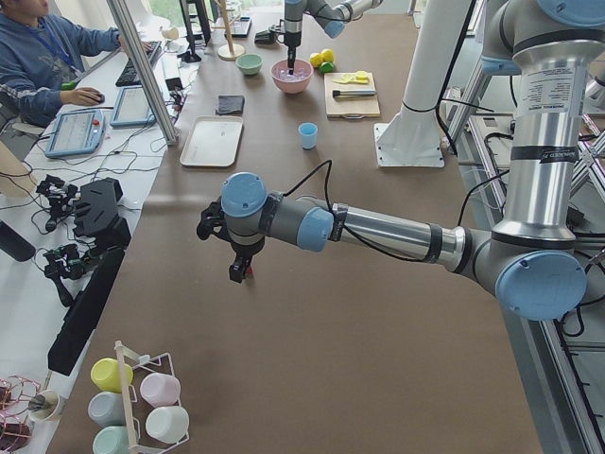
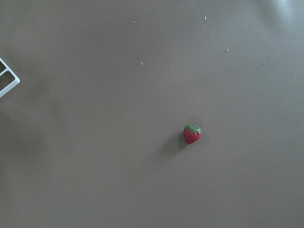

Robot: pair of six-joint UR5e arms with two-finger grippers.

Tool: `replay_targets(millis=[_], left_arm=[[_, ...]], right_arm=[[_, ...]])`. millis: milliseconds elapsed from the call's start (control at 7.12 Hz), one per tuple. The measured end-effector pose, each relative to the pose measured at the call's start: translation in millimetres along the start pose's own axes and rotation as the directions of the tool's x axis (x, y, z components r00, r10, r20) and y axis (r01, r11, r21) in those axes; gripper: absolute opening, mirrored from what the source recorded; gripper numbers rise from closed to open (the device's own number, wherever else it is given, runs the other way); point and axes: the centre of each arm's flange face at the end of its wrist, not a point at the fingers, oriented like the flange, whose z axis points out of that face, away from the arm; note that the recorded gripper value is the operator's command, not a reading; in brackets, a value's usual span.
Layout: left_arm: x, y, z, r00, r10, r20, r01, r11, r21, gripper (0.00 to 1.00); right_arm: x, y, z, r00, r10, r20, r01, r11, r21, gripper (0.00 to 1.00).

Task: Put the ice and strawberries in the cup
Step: 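Carry the ice cube with the right gripper over the blue cup and release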

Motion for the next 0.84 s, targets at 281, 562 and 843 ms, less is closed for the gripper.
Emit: replay_targets(millis=[281,562,843], left_arm=[[-0.3,0.4,0.3,1.000,-0.001,0.000,0.001,1.000,-0.001,0.98],[-2.4,2.4,2.0,1.000,-0.006,0.000,0.006,1.000,-0.005,0.98],[-6.1,4.2,4.9,1.000,-0.013,0.000,0.013,1.000,-0.011,0.98]], right_arm=[[-82.6,16.5,-1.9,0.996,0.084,0.005,-0.084,0.996,0.022,0.00],[-168.9,56.4,7.6,0.998,0.054,-0.013,-0.052,0.996,0.074,0.00],[-238.0,96.7,25.3,0.996,0.079,-0.040,-0.075,0.992,0.099,0.00]])
